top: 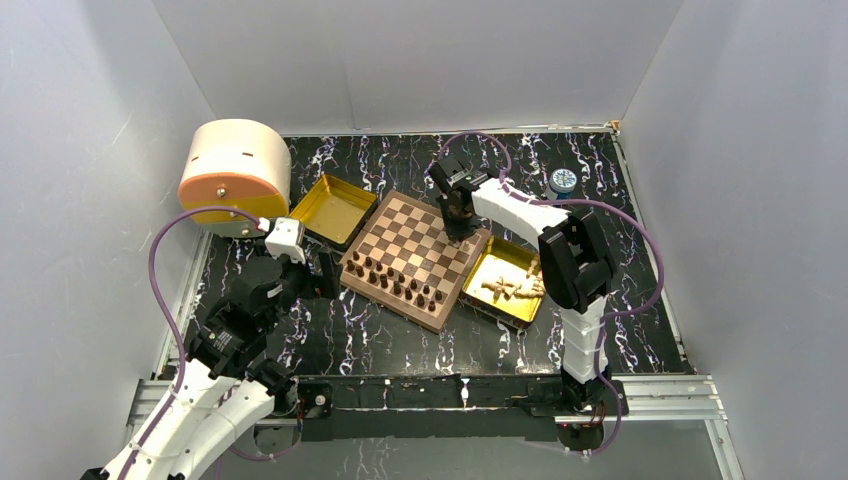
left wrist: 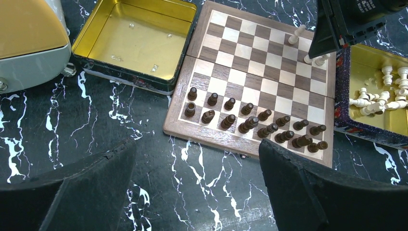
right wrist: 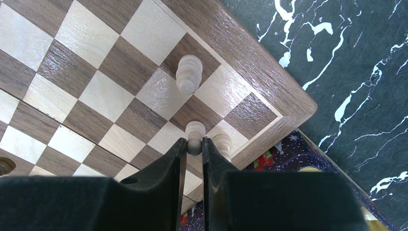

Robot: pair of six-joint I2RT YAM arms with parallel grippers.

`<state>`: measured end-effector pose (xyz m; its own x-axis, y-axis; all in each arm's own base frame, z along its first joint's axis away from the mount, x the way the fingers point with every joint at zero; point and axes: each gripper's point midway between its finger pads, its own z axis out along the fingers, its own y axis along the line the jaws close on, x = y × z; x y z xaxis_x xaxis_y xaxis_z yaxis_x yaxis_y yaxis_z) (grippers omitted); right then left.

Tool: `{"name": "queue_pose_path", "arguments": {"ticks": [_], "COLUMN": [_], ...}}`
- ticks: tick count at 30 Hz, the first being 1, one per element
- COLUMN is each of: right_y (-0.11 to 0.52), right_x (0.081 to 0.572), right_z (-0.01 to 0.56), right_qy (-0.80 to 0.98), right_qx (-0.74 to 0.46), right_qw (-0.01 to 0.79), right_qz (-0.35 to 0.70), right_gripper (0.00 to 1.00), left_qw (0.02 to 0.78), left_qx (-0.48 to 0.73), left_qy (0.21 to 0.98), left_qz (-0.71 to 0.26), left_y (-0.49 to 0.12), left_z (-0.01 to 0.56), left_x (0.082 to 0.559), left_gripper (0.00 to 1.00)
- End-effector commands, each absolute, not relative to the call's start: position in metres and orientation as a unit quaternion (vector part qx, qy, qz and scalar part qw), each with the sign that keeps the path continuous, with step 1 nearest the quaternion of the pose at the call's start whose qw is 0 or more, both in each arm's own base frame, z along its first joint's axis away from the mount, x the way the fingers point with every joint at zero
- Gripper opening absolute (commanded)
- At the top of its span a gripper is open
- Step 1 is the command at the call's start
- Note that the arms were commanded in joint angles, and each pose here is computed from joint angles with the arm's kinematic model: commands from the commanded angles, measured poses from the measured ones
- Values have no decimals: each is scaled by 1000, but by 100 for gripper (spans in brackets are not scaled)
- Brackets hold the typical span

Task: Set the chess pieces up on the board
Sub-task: Place the chess piece on the chessboard.

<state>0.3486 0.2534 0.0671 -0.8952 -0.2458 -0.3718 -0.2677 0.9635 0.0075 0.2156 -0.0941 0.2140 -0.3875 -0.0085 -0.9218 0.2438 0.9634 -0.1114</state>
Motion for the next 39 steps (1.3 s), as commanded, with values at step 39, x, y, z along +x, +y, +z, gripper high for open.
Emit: {"name": "queue_pose_path", "arguments": {"ticks": [39], "right_y": [265], "right_x": [369], "right_z": [73], "right_qy": [969], "right_qx": [-121], "right_qw": [208], "right_qz": [50], "right_gripper": [27], "left_qw": [553], "left_qx": [70], "left_qy": [824], "left_qz": [-104], "left_y": [-90], "left_z": [212], "left_x": [216], "left_gripper": [95]}}
